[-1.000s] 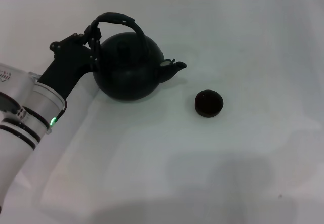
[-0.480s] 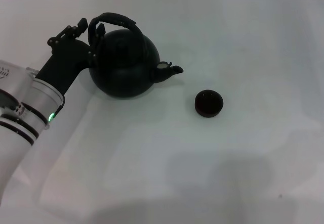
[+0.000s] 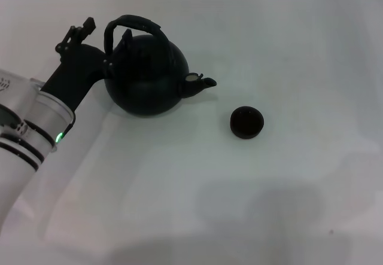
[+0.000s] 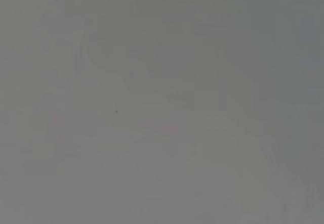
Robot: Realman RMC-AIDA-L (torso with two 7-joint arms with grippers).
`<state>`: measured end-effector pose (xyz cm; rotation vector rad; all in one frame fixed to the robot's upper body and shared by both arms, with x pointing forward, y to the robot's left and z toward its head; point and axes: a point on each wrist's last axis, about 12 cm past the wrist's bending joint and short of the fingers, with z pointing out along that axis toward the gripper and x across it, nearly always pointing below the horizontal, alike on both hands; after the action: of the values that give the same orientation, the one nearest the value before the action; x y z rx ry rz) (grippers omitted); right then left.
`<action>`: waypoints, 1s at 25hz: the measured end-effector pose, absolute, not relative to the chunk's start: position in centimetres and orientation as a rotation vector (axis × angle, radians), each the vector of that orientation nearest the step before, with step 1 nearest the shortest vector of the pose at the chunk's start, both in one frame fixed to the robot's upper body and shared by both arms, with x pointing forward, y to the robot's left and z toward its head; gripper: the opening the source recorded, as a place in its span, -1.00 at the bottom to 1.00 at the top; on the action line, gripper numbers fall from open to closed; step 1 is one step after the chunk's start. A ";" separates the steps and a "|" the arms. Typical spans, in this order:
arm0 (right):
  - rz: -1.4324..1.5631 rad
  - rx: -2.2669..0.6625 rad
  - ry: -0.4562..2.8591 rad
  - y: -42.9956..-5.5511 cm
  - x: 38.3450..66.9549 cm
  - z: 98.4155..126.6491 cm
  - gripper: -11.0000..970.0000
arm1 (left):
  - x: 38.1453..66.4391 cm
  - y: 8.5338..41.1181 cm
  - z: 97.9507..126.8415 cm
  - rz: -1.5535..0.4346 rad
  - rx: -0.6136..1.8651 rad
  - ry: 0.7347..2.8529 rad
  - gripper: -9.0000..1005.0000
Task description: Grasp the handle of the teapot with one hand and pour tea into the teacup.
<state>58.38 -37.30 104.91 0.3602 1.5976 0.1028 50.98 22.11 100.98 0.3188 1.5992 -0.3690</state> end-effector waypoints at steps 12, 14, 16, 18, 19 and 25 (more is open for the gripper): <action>0.082 0.389 1.585 -38.0 58.2 105.0 0.72 | 48.7 23.5 100.9 -0.364 0.280 1.534 0.57; 0.081 0.388 1.583 -38.0 58.2 105.1 0.72 | 48.5 23.8 100.9 -0.359 0.283 1.529 0.57; 0.080 0.387 1.584 -38.0 58.3 105.1 0.72 | 47.9 24.6 100.7 -0.346 0.286 1.519 0.57; 0.080 0.386 1.585 -38.0 58.3 105.1 0.72 | 47.8 24.7 100.7 -0.343 0.284 1.516 0.57; 0.080 0.385 1.585 -38.0 58.4 105.1 0.72 | 47.4 25.0 100.7 -0.337 0.271 1.506 0.57; 0.081 0.375 1.588 -37.9 58.2 105.0 0.72 | 46.8 27.2 100.7 -0.288 0.108 1.497 0.56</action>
<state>58.23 -37.86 105.00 0.3750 1.5883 0.0811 46.79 27.16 100.73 0.1082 1.4975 -0.2884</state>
